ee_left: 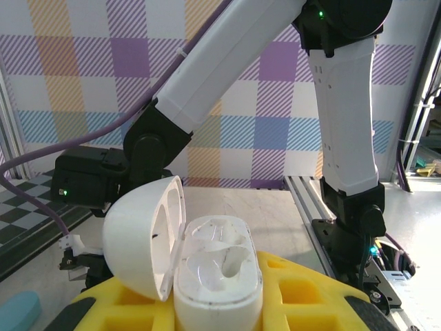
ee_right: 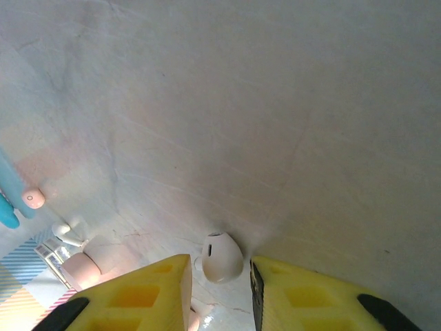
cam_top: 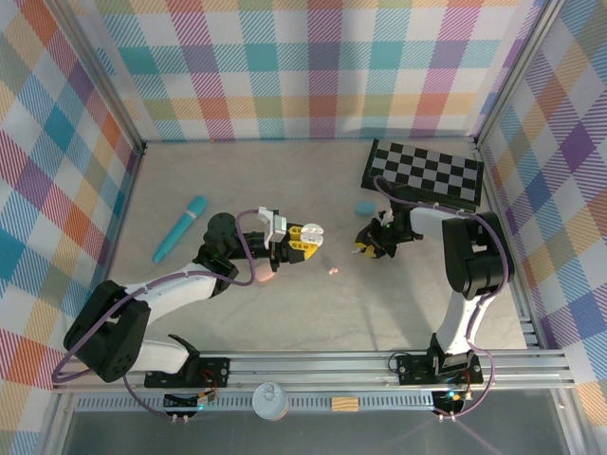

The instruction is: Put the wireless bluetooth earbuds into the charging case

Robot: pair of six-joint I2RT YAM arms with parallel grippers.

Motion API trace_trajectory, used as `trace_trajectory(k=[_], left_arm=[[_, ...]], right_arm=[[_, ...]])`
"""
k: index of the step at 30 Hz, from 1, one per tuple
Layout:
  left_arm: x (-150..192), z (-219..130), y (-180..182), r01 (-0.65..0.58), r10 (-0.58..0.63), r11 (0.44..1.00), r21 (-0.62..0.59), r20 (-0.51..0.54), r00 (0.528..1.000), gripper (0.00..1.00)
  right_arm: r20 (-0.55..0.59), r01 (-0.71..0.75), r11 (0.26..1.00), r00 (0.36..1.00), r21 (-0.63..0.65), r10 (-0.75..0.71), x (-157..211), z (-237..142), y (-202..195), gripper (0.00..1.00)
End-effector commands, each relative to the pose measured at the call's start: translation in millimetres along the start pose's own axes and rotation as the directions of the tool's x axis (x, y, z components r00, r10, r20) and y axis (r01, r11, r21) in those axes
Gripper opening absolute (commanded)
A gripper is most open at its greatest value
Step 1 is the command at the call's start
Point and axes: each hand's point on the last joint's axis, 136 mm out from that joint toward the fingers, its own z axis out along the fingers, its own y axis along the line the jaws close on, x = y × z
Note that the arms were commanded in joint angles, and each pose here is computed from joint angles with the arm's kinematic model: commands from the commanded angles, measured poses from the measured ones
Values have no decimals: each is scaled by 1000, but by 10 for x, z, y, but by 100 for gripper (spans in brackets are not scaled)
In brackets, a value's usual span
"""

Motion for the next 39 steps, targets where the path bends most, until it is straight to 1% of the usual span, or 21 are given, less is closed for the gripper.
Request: trace_trajectory(k=[1,5,9,15,19,23,25,34,36,39], left_arm=[[-128,-34,-36,-65,65,998,11,25,998,17],[-140,-41,-47,-66,66,998,12,26,997,16],[-140,-49,-58,-66,66,998,11,26,998,17],[-114,-57,-67,-68,68,998,8,14,998,17],[-97,-64,-71,-70,69,998,7,6,998,17],[-67,-70,-73,-64,64,998,4,-3,998,17],[-61,-70,-74,-63,63,998,5,-4,998,17],[3,-61,-33,-49,48,999,-8,-18,999,17],[49,-42,15,-31,31,999,-18,-34,999,17],[223,-12,125,1,-5,999,-48,-89,996,17]], right_arm=[[-27,20,999,999,35,-20,19,62,-33,29],[-23,18,997,1000,73,-16,1,72,-85,29],[-21,37,989,999,144,-34,-16,53,-138,28],[-46,38,986,998,165,-31,3,105,-149,24],[-47,39,984,998,172,-32,-5,122,-154,22],[-45,49,984,998,173,-42,-15,107,-130,18],[-43,61,982,998,176,-54,-14,81,-109,16],[2,132,971,991,201,-135,40,-140,31,18],[17,156,967,987,203,-163,59,-207,86,20],[43,190,956,978,225,-205,87,-337,149,20]])
